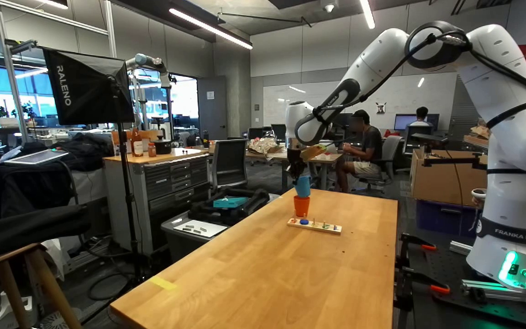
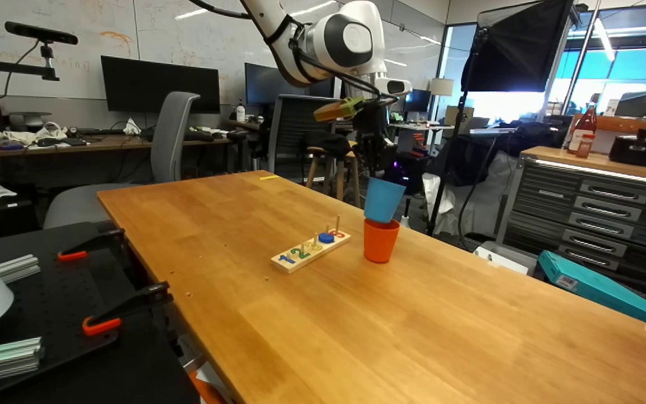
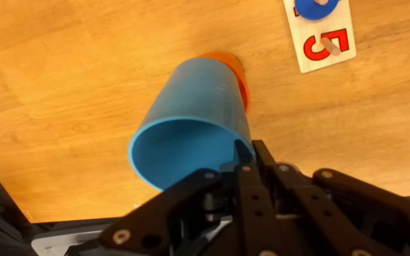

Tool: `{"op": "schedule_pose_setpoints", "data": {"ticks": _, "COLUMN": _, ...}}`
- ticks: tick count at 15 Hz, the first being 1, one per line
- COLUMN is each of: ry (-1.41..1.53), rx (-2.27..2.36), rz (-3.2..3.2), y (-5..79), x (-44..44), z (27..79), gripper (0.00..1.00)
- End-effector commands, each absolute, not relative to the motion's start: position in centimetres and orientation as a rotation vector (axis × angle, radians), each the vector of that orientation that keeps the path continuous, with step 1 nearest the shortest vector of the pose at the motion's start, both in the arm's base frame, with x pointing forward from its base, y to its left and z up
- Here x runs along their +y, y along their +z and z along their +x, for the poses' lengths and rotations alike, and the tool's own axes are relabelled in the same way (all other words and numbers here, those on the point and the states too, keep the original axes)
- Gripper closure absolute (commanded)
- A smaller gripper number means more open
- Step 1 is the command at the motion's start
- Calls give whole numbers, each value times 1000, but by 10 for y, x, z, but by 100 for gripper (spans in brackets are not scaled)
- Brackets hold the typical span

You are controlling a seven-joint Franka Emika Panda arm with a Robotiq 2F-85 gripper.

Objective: Put the blue cup inside the orange cup

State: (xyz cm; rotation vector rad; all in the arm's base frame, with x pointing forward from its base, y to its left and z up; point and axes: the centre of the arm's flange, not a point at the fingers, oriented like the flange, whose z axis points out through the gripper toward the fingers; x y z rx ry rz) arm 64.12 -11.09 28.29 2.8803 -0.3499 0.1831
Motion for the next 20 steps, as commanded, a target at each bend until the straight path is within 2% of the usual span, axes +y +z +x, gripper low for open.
{"op": "schedule_pose_setpoints", "data": {"ticks": 1, "ry": 187, "rx": -377, "rz": 2854, "y": 281, "x": -115, "z": 628, "gripper": 99}}
{"op": "schedule_pose_setpoints", "data": {"ticks": 15, "ry": 295, "rx": -406, "rz": 2849, "y": 282, "x": -117, "z": 652, "gripper": 99}}
{"op": "schedule_pose_setpoints", "data": {"ticks": 16, "ry": 295, "rx": -411, "rz": 2847, "y": 281, "x": -118, "z": 651, "gripper": 69}}
{"op": "schedule_pose_setpoints", "data": {"ticks": 18, "ry": 297, "rx": -422, "rz": 2848, "y": 281, "x": -118, "z": 651, "gripper": 62}}
{"op": "schedule_pose_setpoints", "data": {"ticks": 20, "ry": 298, "rx": -427, "rz": 2849, "y": 281, "x": -118, "z": 650, "gripper": 46}}
